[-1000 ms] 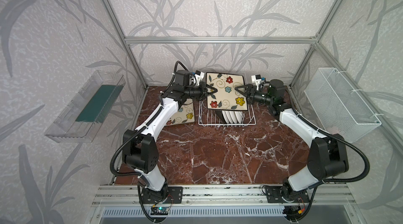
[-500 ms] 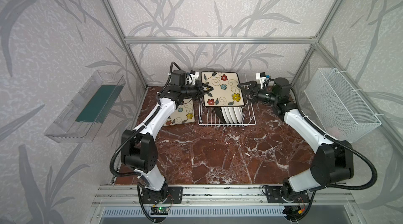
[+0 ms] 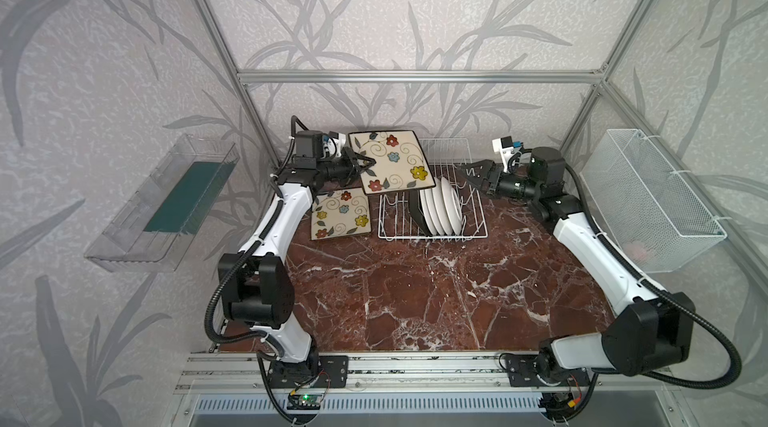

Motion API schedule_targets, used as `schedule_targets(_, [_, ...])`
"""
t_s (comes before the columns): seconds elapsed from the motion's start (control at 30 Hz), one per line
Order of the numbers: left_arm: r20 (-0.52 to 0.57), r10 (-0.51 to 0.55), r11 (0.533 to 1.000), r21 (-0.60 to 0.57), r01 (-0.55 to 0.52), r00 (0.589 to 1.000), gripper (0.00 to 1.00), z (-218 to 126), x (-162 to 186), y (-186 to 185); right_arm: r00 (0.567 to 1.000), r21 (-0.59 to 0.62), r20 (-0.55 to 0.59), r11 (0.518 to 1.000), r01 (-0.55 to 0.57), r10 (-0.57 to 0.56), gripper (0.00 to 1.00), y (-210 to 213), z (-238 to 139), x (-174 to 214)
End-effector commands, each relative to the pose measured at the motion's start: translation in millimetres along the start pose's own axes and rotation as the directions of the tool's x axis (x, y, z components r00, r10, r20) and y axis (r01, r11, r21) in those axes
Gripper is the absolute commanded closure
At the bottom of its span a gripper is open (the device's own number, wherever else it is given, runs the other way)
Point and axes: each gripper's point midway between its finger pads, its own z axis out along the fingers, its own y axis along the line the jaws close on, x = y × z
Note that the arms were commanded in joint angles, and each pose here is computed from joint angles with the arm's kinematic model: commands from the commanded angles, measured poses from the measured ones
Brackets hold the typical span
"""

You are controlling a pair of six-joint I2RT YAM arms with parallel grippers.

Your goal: Unload the plates from the dish rack

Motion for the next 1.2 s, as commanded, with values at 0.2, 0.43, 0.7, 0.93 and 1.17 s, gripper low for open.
schedule_targets(0.2, [0.161, 0.323, 0.94, 0.058, -0.336, 0.932, 1.0, -92.7, -25.9, -94.4, 0.998, 0.04, -0.007, 0.997, 0.068, -0.067, 0.01, 8.0, -17.4, 3.8])
schedule_targets(0.43, [0.165, 0.37, 0.927, -0.129, -0.352, 0.914, 1.0, -118.9, -34.6, -67.1, 0.994, 0.044, -0.026, 0.993, 0.105, -0.104, 0.01, 8.4, -21.2, 10.3])
schedule_targets(0.7, [0.087, 0.412, 0.876, -0.313, -0.367, 0.907, 1.0, -122.8, -36.0, -29.4, 0.986, 0.043, -0.056, 0.986, 0.16, -0.157, 0.01, 10.8, -28.9, 24.1])
schedule_targets(0.93, [0.08, 0.411, 0.842, -0.416, -0.344, 0.908, 1.0, -125.0, -39.8, -1.3, 0.98, 0.046, -0.084, 0.982, 0.185, -0.181, 0.01, 8.2, -34.7, 38.7])
schedule_targets(1.17, [0.029, 0.418, 0.8, -0.485, -0.353, 0.908, 1.0, -124.6, -38.1, 22.7, 0.982, 0.074, -0.102, 0.983, 0.168, -0.16, 0.01, -0.1, -35.1, 45.2])
